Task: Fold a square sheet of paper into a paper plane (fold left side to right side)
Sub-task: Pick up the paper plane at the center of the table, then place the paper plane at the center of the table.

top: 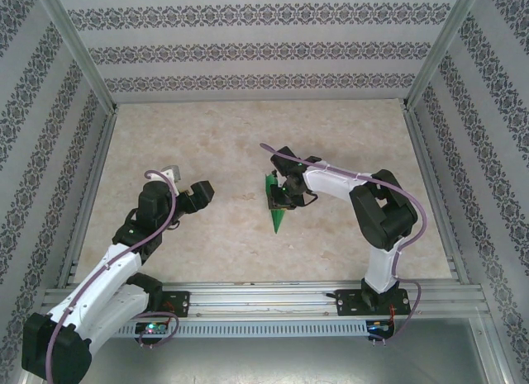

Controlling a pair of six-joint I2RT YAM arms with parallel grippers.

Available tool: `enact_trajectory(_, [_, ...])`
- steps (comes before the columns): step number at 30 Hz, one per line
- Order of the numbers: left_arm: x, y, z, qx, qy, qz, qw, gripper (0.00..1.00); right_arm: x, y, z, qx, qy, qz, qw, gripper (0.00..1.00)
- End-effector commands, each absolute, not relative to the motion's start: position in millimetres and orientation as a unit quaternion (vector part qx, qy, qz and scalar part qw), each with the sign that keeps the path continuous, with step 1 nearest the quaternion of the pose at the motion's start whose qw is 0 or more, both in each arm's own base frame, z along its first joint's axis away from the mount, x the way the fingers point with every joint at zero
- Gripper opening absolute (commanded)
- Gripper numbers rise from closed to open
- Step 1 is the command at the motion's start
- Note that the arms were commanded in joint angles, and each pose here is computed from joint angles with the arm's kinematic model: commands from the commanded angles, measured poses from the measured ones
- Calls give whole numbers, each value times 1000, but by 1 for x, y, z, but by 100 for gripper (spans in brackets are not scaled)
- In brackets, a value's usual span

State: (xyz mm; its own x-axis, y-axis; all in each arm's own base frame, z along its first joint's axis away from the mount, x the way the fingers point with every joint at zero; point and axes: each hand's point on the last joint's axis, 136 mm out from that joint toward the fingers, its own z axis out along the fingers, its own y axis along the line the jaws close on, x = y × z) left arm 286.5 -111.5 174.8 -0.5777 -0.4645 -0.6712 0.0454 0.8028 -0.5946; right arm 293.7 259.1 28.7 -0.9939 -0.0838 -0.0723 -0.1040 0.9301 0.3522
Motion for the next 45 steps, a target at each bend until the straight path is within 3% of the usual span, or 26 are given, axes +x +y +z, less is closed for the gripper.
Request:
enact_trajectory(1, [283,-107,166,-123,846,-279,437,90,293,262,27,-53,984,165,26,25])
enact_trajectory(21, [282,-106,162,-127,847,-279,434,90,291,266,14,-44,990,134,17,14])
enact_trajectory(32, [283,-103,173,-119,845,-272,445,91,299,258,57,-42,988,134,59,3])
enact_trajectory(45, [268,-105,192,-16,850,-241,468,97,354,245,88,-2,986,127,107,0])
